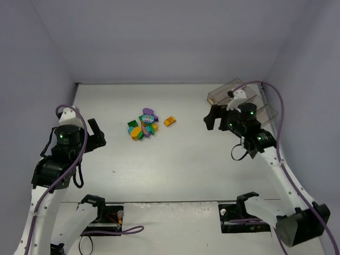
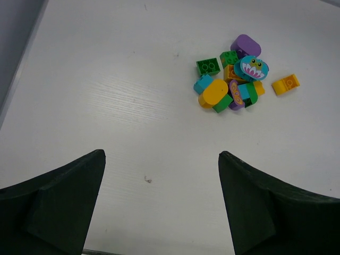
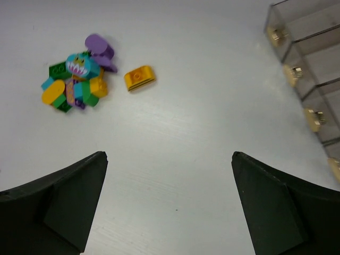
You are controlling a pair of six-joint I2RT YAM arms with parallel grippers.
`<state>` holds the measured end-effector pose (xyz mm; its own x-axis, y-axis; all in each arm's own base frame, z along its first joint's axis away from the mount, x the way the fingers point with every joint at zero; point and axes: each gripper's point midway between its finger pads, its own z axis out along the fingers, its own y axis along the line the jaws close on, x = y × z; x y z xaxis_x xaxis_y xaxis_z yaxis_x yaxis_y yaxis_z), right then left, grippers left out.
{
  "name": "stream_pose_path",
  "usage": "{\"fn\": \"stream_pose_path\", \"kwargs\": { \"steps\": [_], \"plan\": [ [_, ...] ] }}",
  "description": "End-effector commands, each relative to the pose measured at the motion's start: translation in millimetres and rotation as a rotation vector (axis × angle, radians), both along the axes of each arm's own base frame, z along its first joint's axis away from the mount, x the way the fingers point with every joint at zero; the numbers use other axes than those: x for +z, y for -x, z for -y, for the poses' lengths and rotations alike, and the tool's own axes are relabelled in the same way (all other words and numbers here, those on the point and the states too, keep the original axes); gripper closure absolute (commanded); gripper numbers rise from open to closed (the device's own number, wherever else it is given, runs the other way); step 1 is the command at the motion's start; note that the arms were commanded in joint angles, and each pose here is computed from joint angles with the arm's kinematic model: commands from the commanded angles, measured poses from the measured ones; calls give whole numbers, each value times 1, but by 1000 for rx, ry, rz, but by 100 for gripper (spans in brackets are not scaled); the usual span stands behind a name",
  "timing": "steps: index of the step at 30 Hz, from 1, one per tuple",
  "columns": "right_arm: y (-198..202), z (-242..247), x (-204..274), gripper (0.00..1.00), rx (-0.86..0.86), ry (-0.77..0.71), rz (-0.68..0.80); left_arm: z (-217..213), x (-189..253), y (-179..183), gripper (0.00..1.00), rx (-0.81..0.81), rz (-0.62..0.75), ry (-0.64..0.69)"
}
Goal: Sort the legos into containers by color
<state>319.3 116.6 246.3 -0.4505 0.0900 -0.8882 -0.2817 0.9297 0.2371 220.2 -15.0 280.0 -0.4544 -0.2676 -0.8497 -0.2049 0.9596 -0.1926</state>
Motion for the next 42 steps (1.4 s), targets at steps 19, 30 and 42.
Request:
{"fn": "stream_pose_path", "kwargs": {
  "steps": [19, 30, 42],
  "plan": [
    [-112, -174, -147, 0, 191, 273, -226, 20, -15, 11, 19, -52, -91, 101],
    [-136, -190, -222, 0, 276, 416, -274, 23, -23, 18, 19, -70, -112, 116],
    [-145, -183, -247, 26, 289, 474, -269, 26, -25, 17, 19, -81, -126, 120]
  ]
}}
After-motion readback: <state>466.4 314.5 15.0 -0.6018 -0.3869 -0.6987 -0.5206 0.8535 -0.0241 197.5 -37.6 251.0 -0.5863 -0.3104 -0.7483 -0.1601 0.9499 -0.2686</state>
